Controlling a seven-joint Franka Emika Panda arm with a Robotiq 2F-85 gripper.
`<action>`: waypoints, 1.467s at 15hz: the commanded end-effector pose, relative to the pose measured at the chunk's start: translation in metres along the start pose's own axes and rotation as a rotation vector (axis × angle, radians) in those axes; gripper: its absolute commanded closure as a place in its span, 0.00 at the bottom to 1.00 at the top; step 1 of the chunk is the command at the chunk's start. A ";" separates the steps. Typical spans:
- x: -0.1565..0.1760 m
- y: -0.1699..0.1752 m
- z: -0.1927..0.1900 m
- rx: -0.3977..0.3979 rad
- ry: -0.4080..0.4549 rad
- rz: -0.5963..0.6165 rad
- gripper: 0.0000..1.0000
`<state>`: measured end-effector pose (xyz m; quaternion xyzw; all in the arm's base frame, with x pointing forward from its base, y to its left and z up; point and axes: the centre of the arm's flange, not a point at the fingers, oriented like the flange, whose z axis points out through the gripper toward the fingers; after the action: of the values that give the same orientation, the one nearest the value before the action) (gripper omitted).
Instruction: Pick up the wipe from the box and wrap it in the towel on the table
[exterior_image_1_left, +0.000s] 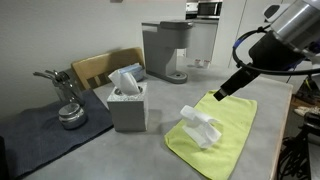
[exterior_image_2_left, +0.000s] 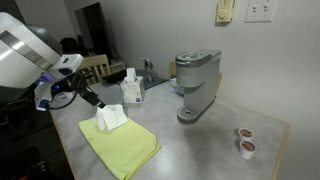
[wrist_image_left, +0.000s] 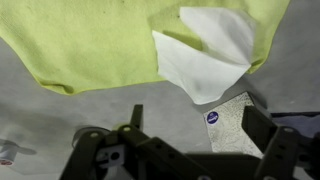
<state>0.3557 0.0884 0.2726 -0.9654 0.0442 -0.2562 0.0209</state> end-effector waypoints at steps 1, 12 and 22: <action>0.007 0.001 -0.001 0.010 -0.016 -0.032 0.00; -0.014 0.055 0.006 0.041 -0.084 -0.049 0.00; -0.020 0.053 0.026 0.029 -0.106 -0.065 0.00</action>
<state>0.3449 0.0476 0.2539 -0.9742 0.0200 -0.2232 0.0258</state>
